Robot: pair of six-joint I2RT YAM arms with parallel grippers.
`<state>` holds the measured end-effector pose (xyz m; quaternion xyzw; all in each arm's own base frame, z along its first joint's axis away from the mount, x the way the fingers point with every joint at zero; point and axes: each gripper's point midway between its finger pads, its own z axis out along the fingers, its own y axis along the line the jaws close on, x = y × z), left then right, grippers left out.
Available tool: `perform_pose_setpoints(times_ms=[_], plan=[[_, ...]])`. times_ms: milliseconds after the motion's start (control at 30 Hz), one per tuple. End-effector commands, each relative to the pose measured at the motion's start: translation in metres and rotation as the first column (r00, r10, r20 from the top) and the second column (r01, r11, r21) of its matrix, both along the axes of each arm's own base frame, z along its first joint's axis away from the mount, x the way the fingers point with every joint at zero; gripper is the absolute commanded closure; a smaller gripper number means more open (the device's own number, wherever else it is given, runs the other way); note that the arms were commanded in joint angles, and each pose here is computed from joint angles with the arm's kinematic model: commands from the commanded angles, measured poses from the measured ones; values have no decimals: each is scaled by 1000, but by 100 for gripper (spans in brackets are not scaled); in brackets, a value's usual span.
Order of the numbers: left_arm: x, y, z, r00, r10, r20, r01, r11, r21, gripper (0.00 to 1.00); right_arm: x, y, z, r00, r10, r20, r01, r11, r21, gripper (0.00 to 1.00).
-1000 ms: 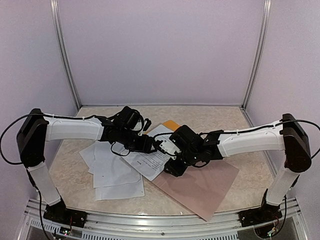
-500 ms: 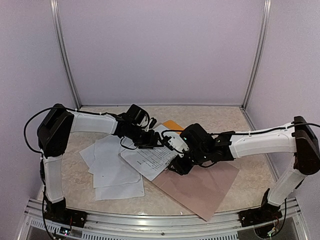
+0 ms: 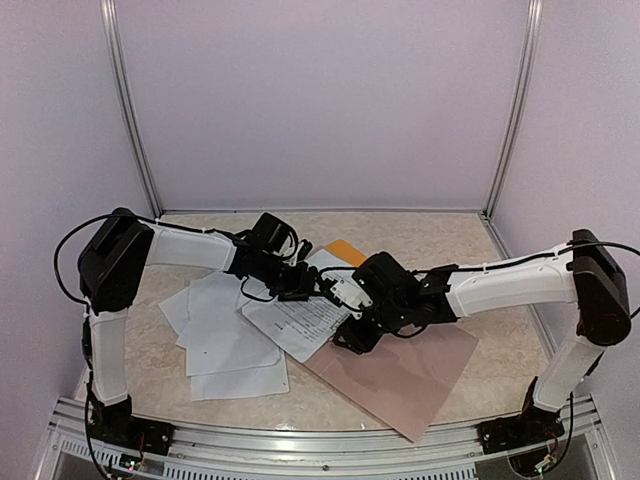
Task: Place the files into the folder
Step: Close the spring clip on the folder.
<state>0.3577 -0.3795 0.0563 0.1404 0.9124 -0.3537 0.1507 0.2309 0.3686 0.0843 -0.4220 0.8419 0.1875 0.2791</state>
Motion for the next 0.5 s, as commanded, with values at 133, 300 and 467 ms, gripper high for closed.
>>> perform_pose_setpoints(times_ms=[133,300,467], plan=[[-7,7,-26,998,6,-57,-5,1000,26,37,11,12,-2,1000,21,4,-21,1000,-19,48],[-9,8,-29,998,6,-63,-5,1000,28,37,10,16,-7,999,38,8,-37,997,-62,52],[-9,8,-28,998,7,-63,-5,1000,30,38,6,18,-11,998,51,27,-48,992,-120,54]])
